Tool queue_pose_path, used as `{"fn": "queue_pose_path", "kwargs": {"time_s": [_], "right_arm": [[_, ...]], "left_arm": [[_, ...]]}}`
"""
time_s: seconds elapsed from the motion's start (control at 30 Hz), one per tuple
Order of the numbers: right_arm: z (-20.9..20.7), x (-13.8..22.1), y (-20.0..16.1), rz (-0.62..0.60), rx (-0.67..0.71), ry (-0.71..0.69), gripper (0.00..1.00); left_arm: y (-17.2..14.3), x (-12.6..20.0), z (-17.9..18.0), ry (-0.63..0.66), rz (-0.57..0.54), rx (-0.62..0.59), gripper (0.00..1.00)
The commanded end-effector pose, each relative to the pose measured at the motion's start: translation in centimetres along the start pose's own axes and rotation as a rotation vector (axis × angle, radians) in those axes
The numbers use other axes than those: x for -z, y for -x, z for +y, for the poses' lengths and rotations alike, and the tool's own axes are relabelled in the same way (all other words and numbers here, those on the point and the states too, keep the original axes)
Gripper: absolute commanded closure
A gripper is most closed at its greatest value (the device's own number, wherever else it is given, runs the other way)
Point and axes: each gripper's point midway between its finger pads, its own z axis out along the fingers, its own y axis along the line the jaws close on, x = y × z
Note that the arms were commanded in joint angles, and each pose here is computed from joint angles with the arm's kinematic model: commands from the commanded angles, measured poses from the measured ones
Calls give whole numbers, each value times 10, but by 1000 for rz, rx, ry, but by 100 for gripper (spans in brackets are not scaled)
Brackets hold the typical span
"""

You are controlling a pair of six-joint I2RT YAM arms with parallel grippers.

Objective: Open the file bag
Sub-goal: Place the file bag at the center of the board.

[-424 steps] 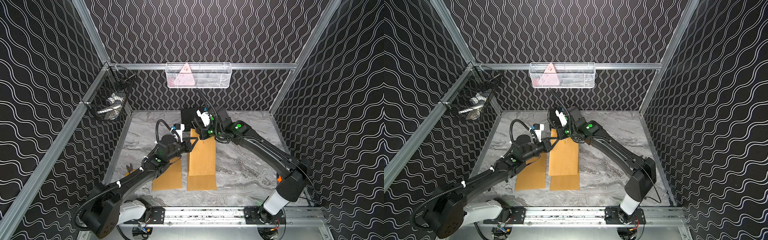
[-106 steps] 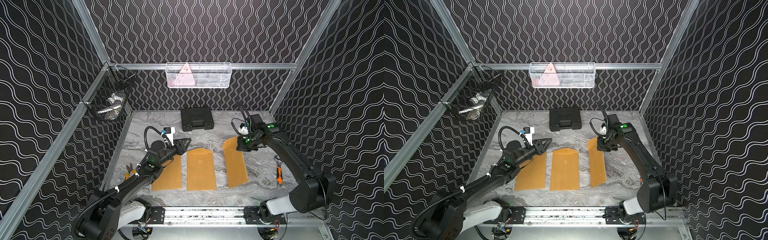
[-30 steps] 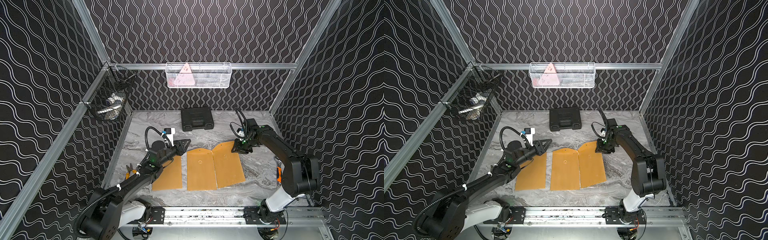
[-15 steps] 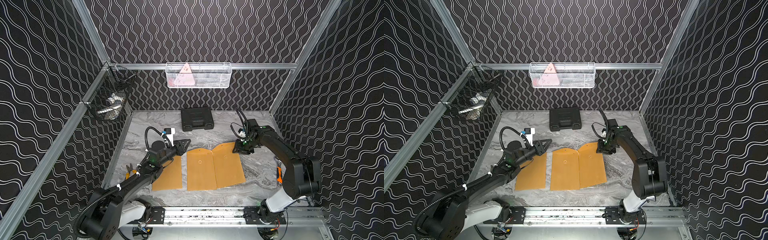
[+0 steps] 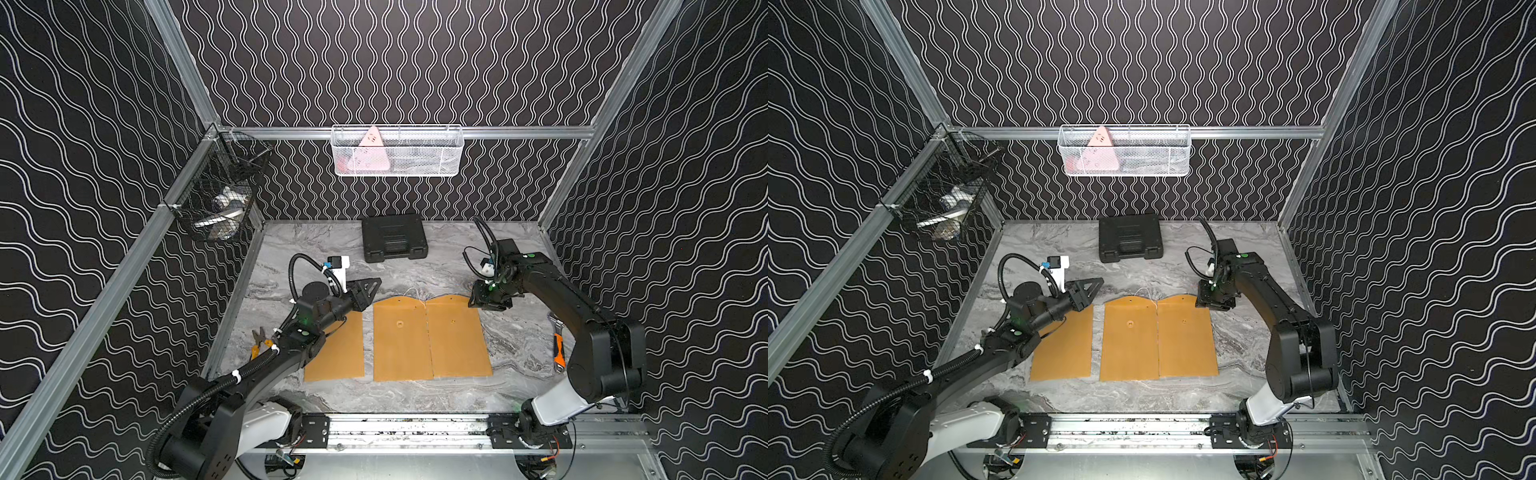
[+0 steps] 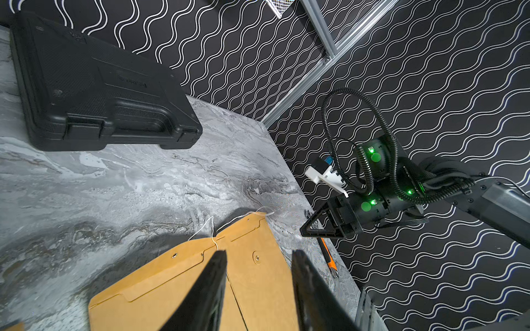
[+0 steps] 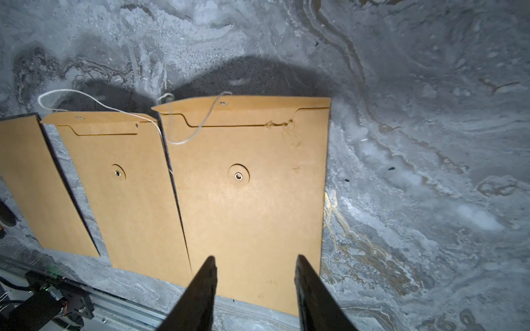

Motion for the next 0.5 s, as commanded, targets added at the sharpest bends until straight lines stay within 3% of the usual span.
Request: {"fn": "queue_pose_path", "kwargs": {"time_s": [0.0,0.23,0.47], "right_arm": [[-6,7,1,-18,-17,-32,54],[-1,21,11,-94,-27,-8,52],[8,25,19,-188,-35,54,49]], "left_arm": [[7,2,-7,-25,-23,-21,59],[3,4,1,28,3,-26,56],[-5,10,23,194,88,-56,53]]}}
